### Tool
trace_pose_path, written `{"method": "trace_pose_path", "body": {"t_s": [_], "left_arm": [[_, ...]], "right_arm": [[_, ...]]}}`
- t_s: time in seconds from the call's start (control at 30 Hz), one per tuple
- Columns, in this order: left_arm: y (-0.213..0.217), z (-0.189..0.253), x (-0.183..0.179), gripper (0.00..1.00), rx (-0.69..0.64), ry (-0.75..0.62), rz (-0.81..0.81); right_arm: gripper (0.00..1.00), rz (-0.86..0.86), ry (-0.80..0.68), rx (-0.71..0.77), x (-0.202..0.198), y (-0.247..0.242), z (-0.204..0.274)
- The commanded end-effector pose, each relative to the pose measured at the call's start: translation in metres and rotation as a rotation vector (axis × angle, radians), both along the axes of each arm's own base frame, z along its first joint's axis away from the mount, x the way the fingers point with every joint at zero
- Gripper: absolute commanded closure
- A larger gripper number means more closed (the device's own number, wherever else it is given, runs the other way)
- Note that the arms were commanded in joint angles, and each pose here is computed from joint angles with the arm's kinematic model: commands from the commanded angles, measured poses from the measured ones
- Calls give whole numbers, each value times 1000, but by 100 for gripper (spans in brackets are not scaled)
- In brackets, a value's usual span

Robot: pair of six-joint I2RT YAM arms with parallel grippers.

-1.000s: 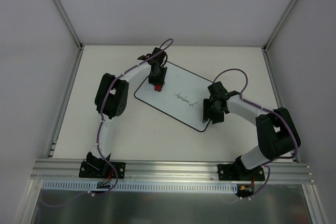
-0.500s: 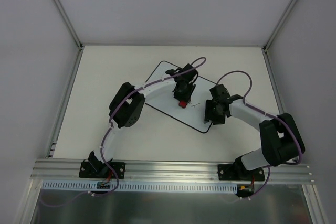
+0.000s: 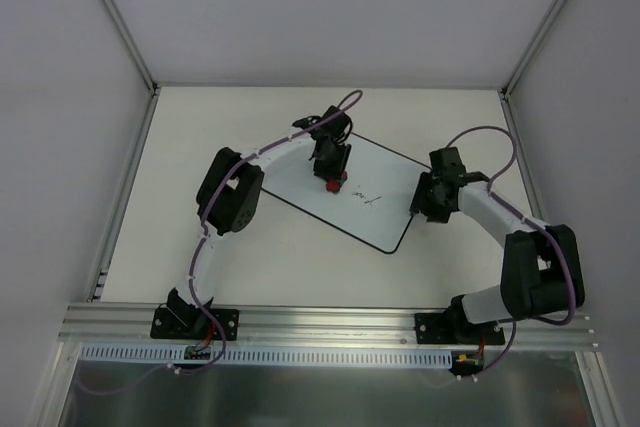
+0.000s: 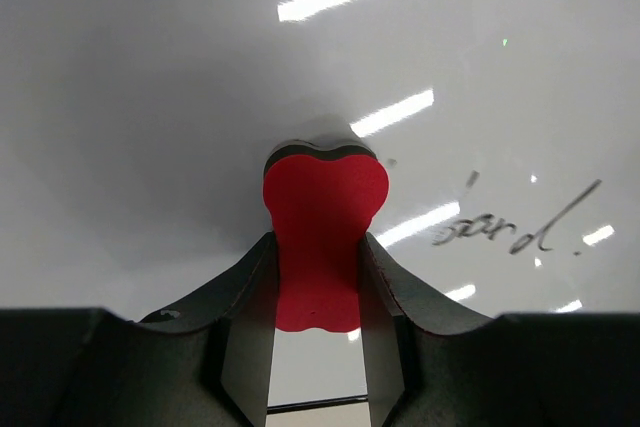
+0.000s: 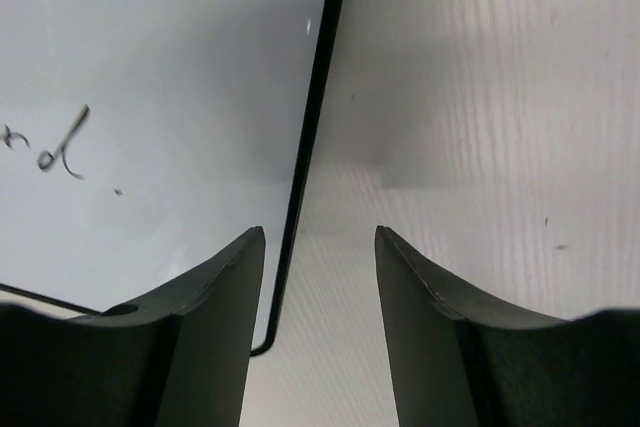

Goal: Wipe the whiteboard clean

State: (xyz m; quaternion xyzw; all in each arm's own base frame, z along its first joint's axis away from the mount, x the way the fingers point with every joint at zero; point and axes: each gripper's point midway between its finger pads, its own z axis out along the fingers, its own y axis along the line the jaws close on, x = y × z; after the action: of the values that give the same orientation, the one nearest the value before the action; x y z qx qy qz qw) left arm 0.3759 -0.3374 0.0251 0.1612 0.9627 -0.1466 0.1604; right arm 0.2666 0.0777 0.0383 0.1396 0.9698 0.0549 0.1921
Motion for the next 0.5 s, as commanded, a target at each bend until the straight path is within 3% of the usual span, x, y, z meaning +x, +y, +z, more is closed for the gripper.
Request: {"method": "trace_pose_path", "body": {"t_s": [0.0, 0.2, 0.47], "left_arm": [[53, -22, 8, 92, 123, 60, 89], [52, -21, 12, 92, 105, 63, 84], [2, -31, -21, 92, 84, 94, -14]], "right_arm": [[48, -46, -46, -5, 35, -10, 14], [48, -114, -12, 28, 67, -9, 5], [49, -166, 75, 113, 65, 7, -21]]}}
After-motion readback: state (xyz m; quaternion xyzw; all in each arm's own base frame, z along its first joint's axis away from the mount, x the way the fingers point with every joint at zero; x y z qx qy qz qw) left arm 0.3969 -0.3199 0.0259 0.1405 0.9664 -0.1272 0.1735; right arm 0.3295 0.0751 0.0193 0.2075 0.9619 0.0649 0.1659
